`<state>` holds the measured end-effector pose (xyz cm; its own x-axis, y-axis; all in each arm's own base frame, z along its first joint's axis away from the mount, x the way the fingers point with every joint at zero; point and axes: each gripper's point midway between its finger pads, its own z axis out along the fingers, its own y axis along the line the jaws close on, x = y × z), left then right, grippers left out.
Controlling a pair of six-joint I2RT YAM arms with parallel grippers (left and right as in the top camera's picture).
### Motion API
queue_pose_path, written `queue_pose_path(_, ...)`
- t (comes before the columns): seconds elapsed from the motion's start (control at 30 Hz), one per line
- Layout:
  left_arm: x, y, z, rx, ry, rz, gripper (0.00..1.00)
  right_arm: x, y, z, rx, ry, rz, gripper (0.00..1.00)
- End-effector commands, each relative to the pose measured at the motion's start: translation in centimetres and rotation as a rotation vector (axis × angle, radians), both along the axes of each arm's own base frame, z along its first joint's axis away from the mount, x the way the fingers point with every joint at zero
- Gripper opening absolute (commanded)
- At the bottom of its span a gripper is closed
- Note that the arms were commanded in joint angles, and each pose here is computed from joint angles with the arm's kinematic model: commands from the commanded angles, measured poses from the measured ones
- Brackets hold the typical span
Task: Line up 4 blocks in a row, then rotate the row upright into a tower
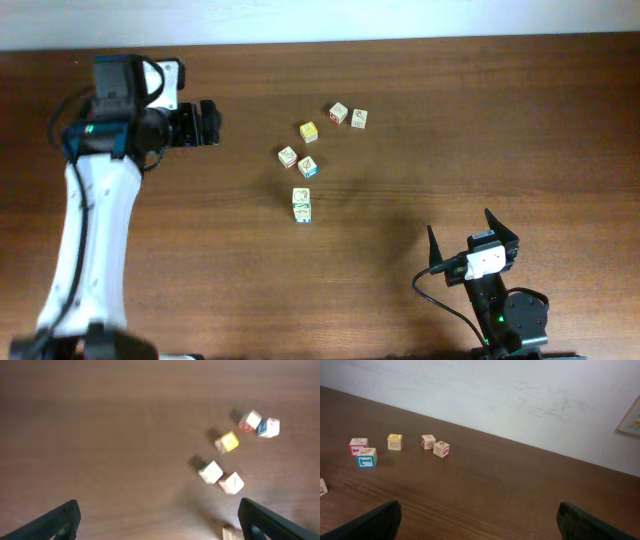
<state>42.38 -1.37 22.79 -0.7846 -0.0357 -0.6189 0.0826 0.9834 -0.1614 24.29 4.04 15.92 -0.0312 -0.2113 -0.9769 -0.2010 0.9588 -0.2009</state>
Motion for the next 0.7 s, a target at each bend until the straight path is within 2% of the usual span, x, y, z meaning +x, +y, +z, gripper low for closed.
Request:
queue_pose_path(0.0,-2.4,0.5,3.7,0.09,-0.229,-0.034,0.99,0.0,-0.2,-0.2,0.007,0.001,-0.011,0.98)
queue_pose_path(0.1,-5.2,0.4,2.2,0.139,-0.437,-0.05,0.99,0.0,-0.2,-0.2,0.007,0.001,-0.011,0.98)
queue_pose_path(0.13,-7.2,0.3,1.2,0.149,-0.518,-0.043,0.99,0.0,-0.2,-0.2,0.007,0.001,-0.011,0.98)
queue_pose_path(0.23,-11.7,1.0,-1.9,0.19,-0.617,0.009,0.99,0.0,-0.2,-0.2,0.007,0.001,-0.011,0.99)
queue_pose_path(0.37,-16.0,0.4,-6.2,0.371,-0.722,-0.119,0.99,0.0,-0.2,-0.2,0.007,0.001,-0.011,0.98)
queue_pose_path(0.53,-17.5,1.0,-9.0,0.41,-0.77,-0.085,0.99,0.0,-0.2,-0.2,0.007,0.001,-0.011,0.98)
queue_pose_path(0.6,-17.8,1.3,-6.9,0.428,-0.856,-0.053,0.99,0.0,-0.2,-0.2,0.007,0.001,-0.011,0.98)
queue_pose_path(0.67,-17.8,1.1,-6.9,0.426,-0.858,-0.059,0.99,0.0,-0.2,-0.2,0.007,0.001,-0.011,0.98)
